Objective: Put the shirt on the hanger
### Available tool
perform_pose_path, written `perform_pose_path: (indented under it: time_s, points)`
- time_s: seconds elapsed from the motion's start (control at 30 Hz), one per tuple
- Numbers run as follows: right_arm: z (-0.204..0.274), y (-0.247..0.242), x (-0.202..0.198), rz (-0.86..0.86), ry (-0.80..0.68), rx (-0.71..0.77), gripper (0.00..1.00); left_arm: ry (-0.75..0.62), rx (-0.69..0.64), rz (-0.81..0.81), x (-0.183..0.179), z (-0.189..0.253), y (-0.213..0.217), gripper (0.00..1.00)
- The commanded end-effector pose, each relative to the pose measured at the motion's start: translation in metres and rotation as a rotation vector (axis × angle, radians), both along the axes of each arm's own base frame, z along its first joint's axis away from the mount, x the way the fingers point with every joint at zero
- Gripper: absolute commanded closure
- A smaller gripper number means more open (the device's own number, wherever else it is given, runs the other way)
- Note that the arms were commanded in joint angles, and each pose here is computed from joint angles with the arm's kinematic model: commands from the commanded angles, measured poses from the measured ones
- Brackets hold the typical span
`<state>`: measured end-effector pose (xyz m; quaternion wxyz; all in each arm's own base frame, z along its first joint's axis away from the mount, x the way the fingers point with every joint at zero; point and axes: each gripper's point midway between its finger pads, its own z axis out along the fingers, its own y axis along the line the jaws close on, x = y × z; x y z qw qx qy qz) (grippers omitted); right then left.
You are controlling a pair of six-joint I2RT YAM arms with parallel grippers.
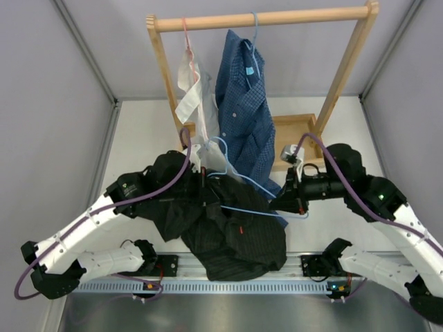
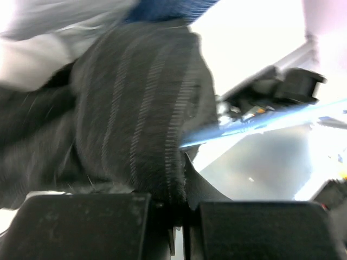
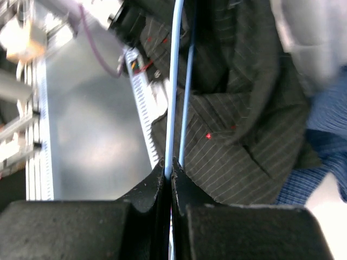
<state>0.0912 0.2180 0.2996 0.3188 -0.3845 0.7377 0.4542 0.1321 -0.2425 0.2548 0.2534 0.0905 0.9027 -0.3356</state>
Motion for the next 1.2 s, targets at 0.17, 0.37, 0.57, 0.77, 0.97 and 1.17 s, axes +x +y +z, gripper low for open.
perform_pose_path:
  time_s: [0.17,0.37,0.57,0.77,0.97,1.17]
  points:
    - [0.013,0.048,-0.032,0.274,-0.175,0.027,1.00,-0.165,-0.087,-0.083,-0.012,0.081,0.015,1.00]
    - [0.031,0.056,-0.025,0.253,-0.270,0.137,1.00,-0.221,-0.036,-0.127,-0.019,0.088,0.032,1.00]
    - [0.012,0.052,0.003,0.147,-0.344,0.029,1.00,-0.288,0.078,-0.009,-0.006,0.105,0.067,1.00]
    - [0.003,0.045,0.003,0.193,-0.373,-0.014,1.00,-0.379,0.088,-0.031,-0.007,0.144,0.079,1.00]
    - [0.042,0.054,-0.008,0.318,-0.438,0.050,1.00,-0.369,0.022,-0.271,-0.024,0.151,0.043,1.00]
    - [0.074,0.066,-0.018,0.412,-0.510,0.173,1.00,-0.385,-0.019,-0.413,-0.038,0.149,0.030,1.00]
